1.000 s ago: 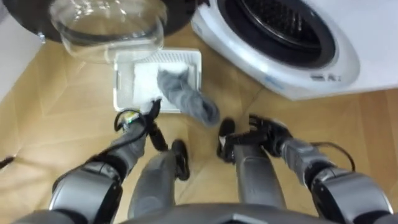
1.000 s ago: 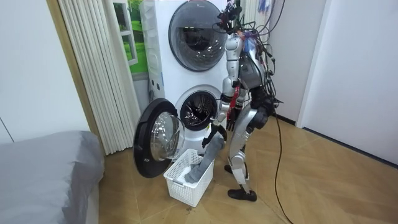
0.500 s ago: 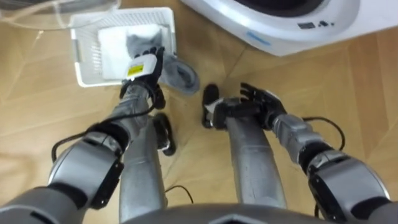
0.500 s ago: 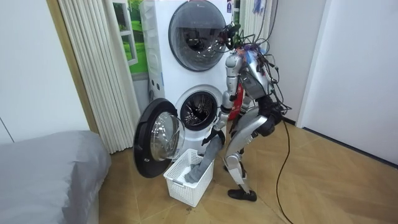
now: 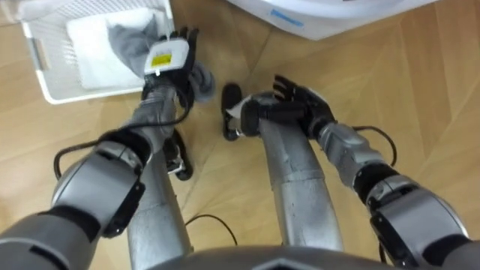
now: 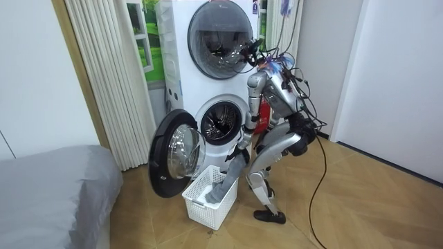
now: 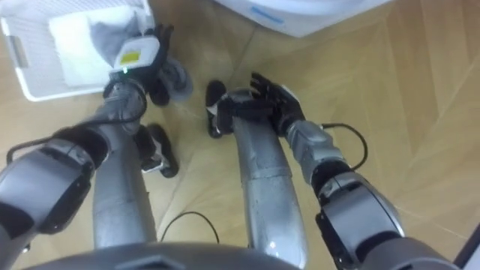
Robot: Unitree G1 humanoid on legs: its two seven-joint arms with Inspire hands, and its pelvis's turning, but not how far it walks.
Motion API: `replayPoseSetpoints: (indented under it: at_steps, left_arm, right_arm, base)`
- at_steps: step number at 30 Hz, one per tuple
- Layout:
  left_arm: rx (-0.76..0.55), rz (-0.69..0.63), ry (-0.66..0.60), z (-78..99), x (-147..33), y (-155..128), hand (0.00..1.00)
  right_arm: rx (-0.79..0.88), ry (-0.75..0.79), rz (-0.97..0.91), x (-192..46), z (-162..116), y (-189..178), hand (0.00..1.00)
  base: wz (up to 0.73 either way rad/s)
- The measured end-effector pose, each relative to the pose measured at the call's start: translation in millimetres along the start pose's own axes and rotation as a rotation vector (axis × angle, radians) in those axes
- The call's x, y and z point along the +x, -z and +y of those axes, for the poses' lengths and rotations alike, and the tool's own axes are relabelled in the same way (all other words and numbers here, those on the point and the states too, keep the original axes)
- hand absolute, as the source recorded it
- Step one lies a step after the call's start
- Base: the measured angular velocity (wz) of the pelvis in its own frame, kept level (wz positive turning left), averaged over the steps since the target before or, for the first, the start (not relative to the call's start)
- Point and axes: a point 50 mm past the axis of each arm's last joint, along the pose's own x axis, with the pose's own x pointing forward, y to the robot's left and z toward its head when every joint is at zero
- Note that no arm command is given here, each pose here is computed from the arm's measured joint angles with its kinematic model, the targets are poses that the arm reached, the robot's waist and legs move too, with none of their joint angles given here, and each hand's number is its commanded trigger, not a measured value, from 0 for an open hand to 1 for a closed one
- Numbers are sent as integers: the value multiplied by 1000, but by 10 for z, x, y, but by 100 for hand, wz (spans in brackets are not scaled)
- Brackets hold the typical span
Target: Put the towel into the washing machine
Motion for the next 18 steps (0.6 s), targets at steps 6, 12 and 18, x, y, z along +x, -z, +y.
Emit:
replayPoseSetpoints:
  at_steps: [6,12,18]
  left_arm:
    - [17,-13,10,-19,-8,0,100]
    - [40,-10,16,-6,-10,43,100]
    - [93,-3,32,66,9,140,100]
  right_arm:
    - [-13,-8,-13,13,11,-47,0]
    - [-19,-31,-38,28,66,-106,0]
    - [-17,-46,-48,31,98,-118,0]
  base:
    - [0]
    - [-1]
    - [-2]
